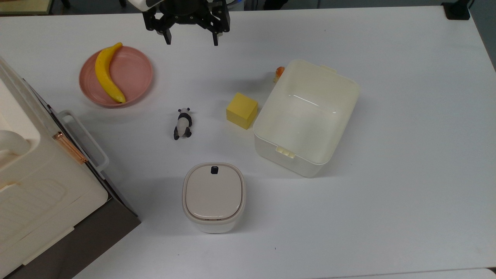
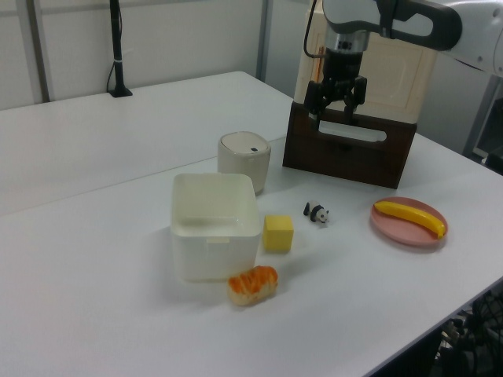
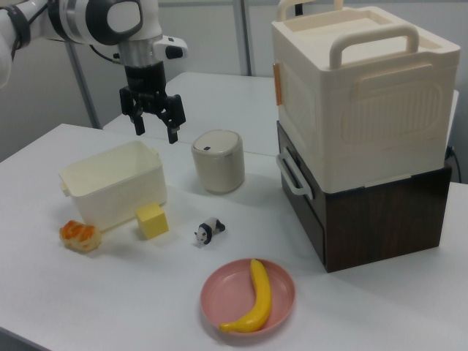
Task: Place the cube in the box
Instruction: 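Move the gripper over the yellow cube and lower it around the cube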
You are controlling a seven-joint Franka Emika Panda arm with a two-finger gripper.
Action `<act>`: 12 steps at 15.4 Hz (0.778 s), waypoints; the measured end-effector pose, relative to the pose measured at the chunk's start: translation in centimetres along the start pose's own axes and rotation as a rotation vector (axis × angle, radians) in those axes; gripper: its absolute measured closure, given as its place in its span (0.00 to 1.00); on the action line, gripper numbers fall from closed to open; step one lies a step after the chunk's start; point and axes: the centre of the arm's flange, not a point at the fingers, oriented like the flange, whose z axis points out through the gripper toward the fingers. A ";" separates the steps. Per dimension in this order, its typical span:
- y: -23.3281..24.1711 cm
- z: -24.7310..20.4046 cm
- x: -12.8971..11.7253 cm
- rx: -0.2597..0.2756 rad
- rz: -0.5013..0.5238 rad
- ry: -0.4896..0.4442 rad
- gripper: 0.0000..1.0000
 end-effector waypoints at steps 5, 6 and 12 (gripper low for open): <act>-0.3 1.0 0.0 0.000 -0.005 -0.021 0.00; -0.3 1.3 0.0 0.000 -0.005 -0.027 0.00; -0.5 3.7 -0.3 0.010 -0.264 -0.077 0.00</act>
